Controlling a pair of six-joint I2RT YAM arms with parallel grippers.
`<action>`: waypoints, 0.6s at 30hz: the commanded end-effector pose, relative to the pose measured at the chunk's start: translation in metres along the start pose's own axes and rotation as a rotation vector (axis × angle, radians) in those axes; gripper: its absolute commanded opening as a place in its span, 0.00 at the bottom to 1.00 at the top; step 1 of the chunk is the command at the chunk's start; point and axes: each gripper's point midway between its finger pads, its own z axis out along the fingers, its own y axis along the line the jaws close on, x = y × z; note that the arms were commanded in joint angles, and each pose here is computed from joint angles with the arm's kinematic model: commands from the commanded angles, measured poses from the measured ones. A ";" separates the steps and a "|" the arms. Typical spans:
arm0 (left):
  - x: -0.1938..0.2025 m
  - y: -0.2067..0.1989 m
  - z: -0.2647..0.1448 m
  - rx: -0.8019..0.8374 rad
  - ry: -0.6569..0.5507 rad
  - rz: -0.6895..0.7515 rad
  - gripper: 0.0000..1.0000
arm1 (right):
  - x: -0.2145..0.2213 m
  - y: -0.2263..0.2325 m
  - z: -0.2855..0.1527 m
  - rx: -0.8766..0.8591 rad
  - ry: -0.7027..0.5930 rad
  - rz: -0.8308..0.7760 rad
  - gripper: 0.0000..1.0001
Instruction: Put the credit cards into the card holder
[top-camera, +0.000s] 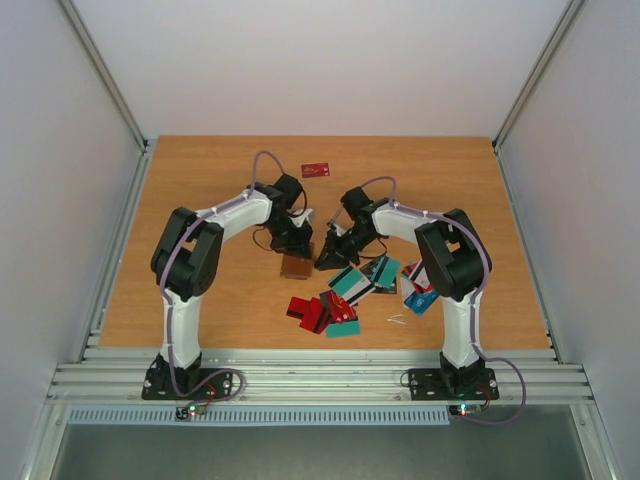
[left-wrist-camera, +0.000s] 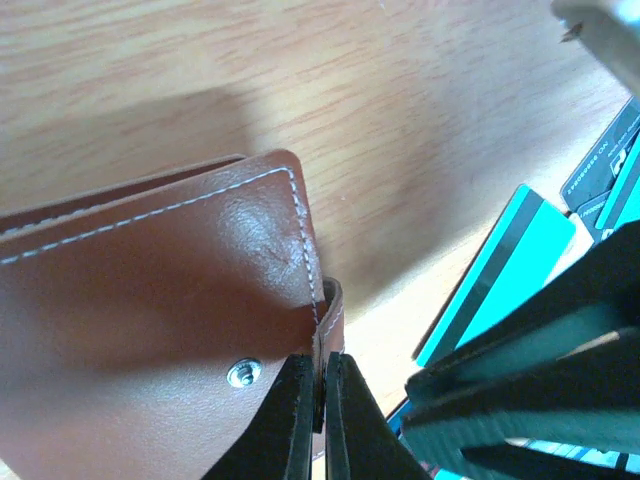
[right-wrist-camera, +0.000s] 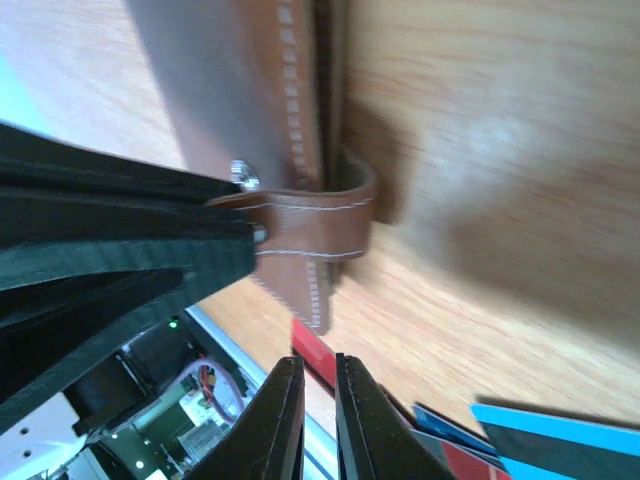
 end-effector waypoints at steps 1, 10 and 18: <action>-0.006 0.003 -0.010 0.002 -0.020 0.061 0.01 | -0.011 0.042 -0.018 -0.111 -0.045 -0.099 0.13; -0.005 0.023 -0.003 -0.003 -0.010 0.063 0.02 | -0.043 0.036 -0.015 -0.032 -0.107 -0.051 0.13; -0.006 0.028 0.001 0.057 -0.044 0.038 0.00 | -0.070 0.040 -0.007 -0.040 -0.134 -0.004 0.11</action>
